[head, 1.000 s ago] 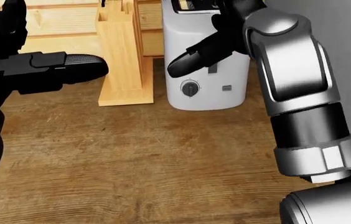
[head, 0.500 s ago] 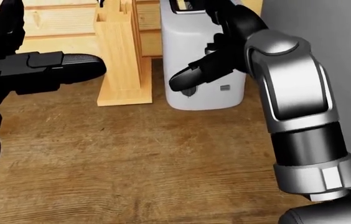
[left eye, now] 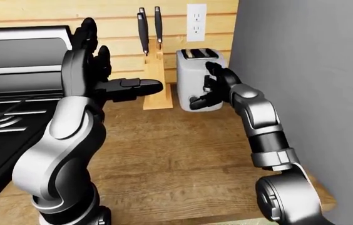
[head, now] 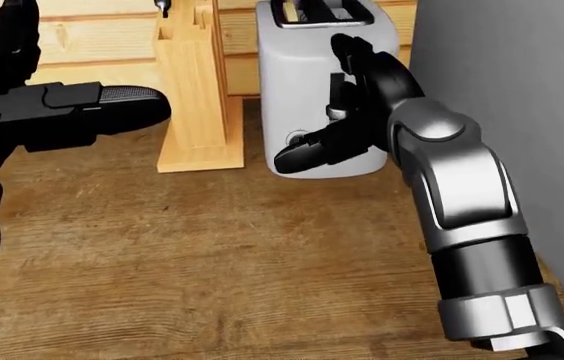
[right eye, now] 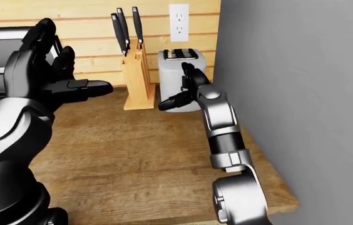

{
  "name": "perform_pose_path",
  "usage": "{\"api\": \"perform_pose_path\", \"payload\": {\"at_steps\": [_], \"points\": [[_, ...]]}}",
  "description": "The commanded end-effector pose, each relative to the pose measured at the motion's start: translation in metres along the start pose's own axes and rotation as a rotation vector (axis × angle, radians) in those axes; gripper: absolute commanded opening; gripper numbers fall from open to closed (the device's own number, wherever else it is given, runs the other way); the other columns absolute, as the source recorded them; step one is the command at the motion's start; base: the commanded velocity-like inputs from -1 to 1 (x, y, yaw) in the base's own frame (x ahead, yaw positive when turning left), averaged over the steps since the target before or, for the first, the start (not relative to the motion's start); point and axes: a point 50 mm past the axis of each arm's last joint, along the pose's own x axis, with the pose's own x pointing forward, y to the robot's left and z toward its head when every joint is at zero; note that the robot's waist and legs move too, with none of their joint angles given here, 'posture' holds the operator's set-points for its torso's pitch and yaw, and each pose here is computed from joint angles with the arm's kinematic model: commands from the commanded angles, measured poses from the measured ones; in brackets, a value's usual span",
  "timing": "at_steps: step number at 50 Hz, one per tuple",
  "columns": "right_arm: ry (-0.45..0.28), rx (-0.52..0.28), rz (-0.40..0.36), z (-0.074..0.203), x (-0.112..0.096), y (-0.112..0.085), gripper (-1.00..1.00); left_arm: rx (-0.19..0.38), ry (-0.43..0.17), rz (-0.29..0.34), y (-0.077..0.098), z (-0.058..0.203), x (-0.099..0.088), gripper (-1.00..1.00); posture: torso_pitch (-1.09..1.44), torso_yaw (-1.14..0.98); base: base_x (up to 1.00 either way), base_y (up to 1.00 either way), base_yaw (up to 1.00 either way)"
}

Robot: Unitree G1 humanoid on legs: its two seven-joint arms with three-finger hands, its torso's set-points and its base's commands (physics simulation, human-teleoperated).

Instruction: Push down the lever of the toaster to turn it on.

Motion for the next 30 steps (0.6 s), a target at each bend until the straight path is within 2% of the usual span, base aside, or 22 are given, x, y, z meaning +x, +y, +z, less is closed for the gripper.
{"api": "perform_pose_path", "payload": {"at_steps": [1, 15, 30], "points": [[0.008, 0.014, 0.027, 0.001, 0.001, 0.004, 1.00, -0.009, -0.070, -0.001, 0.000, 0.013, -0.001, 1.00, -0.30, 0.00, 0.00, 0.00, 0.00], [0.034, 0.081, 0.045, -0.036, 0.009, 0.011, 1.00, -0.009, -0.067, 0.002, 0.001, 0.013, -0.001, 1.00, -0.30, 0.00, 0.00, 0.00, 0.00], [0.039, 0.101, 0.042, -0.046, 0.009, 0.011, 1.00, -0.009, -0.068, 0.004, 0.001, 0.014, 0.000, 1.00, -0.30, 0.00, 0.00, 0.00, 0.00]]}}
